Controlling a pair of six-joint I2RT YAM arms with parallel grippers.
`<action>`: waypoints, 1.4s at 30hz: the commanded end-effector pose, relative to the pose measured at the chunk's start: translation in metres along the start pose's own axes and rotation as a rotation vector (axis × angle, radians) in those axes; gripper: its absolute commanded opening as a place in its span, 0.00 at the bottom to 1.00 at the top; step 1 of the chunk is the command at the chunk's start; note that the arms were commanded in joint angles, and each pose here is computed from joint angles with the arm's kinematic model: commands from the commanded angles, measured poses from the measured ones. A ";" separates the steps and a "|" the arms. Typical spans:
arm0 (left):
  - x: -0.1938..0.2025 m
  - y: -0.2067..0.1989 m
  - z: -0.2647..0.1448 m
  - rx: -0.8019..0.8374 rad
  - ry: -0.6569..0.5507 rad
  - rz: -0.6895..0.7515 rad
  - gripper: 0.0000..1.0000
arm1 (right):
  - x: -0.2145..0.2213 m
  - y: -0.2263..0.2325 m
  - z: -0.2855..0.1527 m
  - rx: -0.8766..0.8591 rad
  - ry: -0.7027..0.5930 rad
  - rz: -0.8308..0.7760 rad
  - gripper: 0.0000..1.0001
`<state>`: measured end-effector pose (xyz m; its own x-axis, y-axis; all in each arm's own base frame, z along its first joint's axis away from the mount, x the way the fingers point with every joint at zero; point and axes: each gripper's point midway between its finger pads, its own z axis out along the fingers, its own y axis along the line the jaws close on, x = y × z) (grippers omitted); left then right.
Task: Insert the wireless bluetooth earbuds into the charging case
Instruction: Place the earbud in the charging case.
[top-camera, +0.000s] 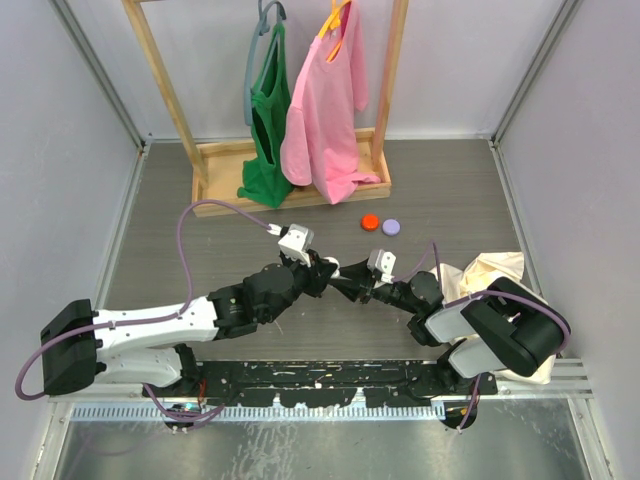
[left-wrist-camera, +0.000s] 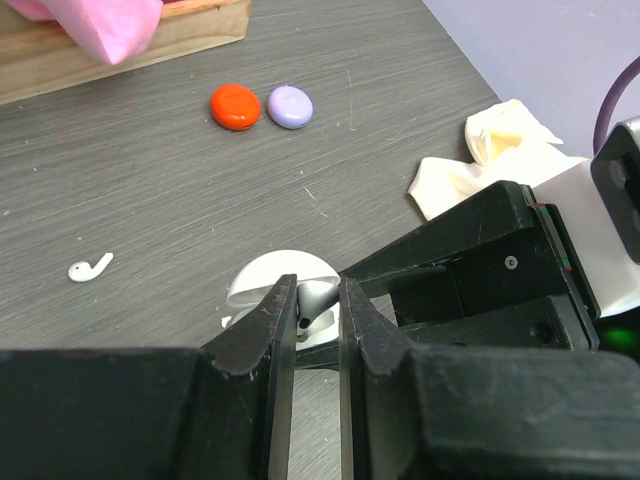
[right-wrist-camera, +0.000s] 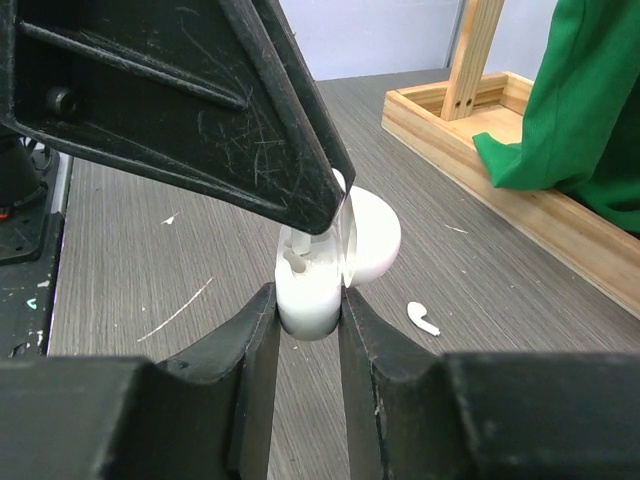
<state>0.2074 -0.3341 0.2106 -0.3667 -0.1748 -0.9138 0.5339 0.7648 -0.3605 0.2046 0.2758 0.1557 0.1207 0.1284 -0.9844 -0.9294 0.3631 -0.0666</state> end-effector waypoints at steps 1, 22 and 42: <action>-0.010 -0.003 0.002 -0.001 -0.051 -0.014 0.00 | -0.029 -0.003 0.003 0.008 -0.110 -0.081 0.01; -0.004 -0.012 0.005 0.038 -0.046 -0.025 0.01 | -0.030 -0.002 0.003 0.008 -0.114 -0.080 0.01; -0.027 -0.006 -0.017 0.030 -0.079 -0.044 0.51 | -0.028 -0.006 0.002 0.031 -0.109 -0.080 0.01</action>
<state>0.2012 -0.3330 0.2187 -0.3618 -0.2004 -0.9104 0.5501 0.7426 -0.3821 0.2067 0.2742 0.1549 0.1188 0.1272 -0.9847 -0.9235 0.3784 -0.0625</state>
